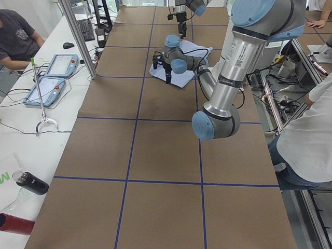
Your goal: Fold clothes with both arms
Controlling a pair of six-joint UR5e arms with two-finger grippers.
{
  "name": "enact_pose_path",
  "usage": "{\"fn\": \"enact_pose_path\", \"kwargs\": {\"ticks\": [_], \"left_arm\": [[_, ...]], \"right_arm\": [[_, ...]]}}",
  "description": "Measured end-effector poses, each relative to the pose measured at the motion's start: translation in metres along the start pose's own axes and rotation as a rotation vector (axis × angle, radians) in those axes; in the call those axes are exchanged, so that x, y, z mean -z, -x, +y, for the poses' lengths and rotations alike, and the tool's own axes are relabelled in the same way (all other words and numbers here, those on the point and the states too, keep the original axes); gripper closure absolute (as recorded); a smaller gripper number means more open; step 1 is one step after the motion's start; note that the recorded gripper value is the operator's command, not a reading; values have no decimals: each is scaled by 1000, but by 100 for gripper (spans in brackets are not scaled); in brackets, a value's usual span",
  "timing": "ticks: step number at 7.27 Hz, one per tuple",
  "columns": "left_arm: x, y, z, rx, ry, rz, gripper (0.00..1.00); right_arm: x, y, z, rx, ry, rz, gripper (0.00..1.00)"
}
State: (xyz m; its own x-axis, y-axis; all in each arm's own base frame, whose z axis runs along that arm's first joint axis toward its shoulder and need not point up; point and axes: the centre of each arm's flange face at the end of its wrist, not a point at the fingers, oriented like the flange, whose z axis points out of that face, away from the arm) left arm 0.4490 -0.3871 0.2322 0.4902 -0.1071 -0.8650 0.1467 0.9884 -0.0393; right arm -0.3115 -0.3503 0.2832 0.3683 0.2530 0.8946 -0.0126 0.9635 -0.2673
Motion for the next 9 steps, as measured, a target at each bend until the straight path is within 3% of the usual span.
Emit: {"fn": "enact_pose_path", "kwargs": {"ticks": [2, 4, 6, 9], "left_arm": [[-50, 2, 30, 28, 23, 51, 10], [-85, 9, 41, 32, 38, 67, 22], [-98, 5, 59, 19, 67, 67, 26], [-105, -2, 78, 3, 95, 70, 40]], "right_arm": [[27, 24, -15, 28, -60, -58, 0], [33, 29, -19, 32, -80, -69, 0], [33, 29, -20, 31, -84, -69, 0], [31, 28, -22, 26, -83, -64, 0]]}}
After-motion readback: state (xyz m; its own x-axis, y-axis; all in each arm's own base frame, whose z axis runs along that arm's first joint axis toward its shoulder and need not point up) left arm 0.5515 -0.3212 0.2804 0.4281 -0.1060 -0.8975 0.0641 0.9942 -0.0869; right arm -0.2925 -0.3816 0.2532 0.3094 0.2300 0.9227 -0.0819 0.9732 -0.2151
